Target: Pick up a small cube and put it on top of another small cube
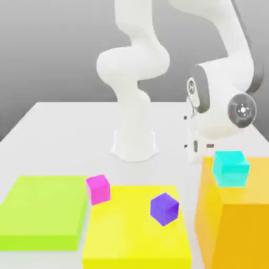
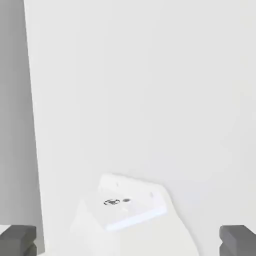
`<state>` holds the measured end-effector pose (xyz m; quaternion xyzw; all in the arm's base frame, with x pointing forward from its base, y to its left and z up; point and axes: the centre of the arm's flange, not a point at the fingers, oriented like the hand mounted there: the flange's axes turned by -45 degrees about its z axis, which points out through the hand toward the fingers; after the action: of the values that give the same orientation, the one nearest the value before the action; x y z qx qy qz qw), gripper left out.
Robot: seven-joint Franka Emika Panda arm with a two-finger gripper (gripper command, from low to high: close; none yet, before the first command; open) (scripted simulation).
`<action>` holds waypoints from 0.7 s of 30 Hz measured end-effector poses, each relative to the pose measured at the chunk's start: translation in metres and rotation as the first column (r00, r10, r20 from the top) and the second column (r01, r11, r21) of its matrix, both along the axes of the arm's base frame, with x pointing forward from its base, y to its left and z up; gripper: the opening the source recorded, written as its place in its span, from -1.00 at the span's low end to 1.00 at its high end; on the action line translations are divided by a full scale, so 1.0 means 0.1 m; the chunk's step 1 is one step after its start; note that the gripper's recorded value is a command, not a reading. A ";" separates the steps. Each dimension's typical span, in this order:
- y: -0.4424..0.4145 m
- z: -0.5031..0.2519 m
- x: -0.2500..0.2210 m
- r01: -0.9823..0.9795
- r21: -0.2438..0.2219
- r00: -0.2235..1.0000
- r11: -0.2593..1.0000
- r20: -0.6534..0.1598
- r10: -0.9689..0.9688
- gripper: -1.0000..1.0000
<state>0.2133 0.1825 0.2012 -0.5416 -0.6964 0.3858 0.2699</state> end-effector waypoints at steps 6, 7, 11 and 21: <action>-0.05 -0.29 -0.25 -0.185 0.174 0.975 0.967 -0.092 0.203 0.00; -0.06 -0.33 -0.30 -0.211 0.205 0.966 0.956 -0.105 0.236 0.00; -0.12 -0.50 -0.48 -0.302 0.335 0.917 0.892 -0.152 0.368 0.00; 0.03 -0.58 -0.02 -0.636 0.596 0.724 0.490 0.240 0.647 0.00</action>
<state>0.2110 0.1855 0.1430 -0.1133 -0.9321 0.1998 0.2802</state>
